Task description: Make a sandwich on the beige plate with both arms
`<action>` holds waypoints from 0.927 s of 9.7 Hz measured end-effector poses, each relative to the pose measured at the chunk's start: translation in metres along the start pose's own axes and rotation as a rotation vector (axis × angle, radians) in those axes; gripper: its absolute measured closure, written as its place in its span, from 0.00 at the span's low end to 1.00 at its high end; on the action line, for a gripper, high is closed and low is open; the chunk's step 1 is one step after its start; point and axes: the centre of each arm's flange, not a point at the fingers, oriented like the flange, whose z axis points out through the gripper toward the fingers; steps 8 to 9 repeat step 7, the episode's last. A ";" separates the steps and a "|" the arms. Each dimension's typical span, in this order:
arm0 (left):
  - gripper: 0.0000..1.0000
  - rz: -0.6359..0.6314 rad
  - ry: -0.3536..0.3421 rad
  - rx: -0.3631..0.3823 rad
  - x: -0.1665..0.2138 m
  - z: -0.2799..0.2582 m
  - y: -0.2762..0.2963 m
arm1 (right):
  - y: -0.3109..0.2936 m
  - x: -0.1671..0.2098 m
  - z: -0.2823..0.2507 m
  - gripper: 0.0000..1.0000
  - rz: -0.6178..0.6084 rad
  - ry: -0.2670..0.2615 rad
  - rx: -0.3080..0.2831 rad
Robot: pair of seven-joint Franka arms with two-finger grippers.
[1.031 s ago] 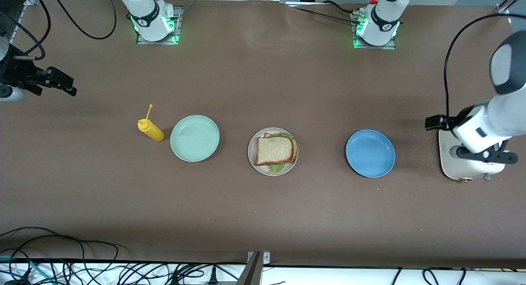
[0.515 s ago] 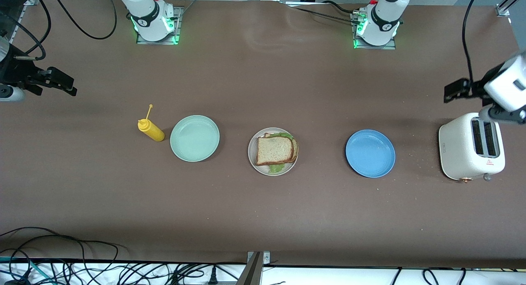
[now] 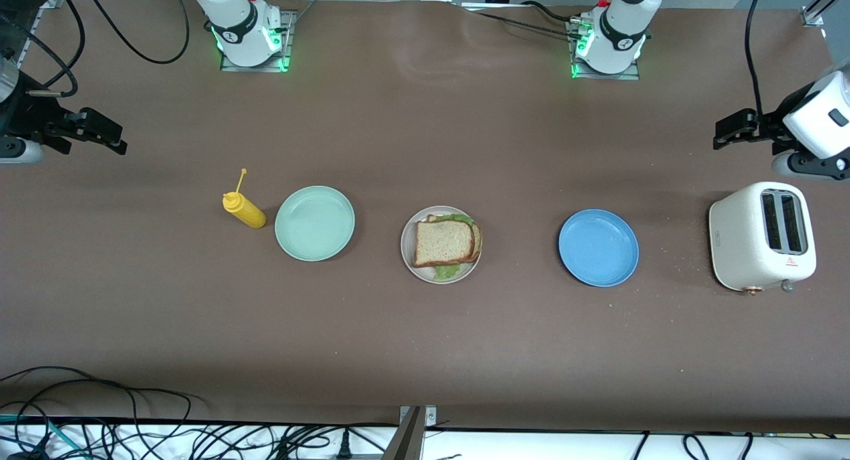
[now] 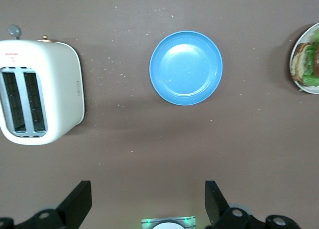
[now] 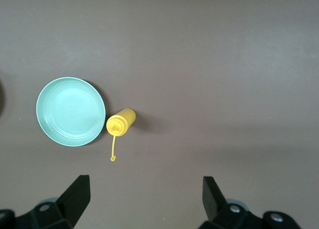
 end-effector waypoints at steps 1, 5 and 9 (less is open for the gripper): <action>0.00 -0.004 0.009 -0.006 -0.001 -0.003 -0.002 | 0.000 0.000 0.000 0.00 0.000 0.000 0.000; 0.00 0.001 0.035 -0.006 -0.001 -0.008 0.001 | 0.000 0.000 0.000 0.00 0.001 -0.001 0.000; 0.00 0.005 0.041 -0.005 0.000 -0.007 0.002 | 0.000 0.000 0.000 0.00 0.001 -0.001 0.000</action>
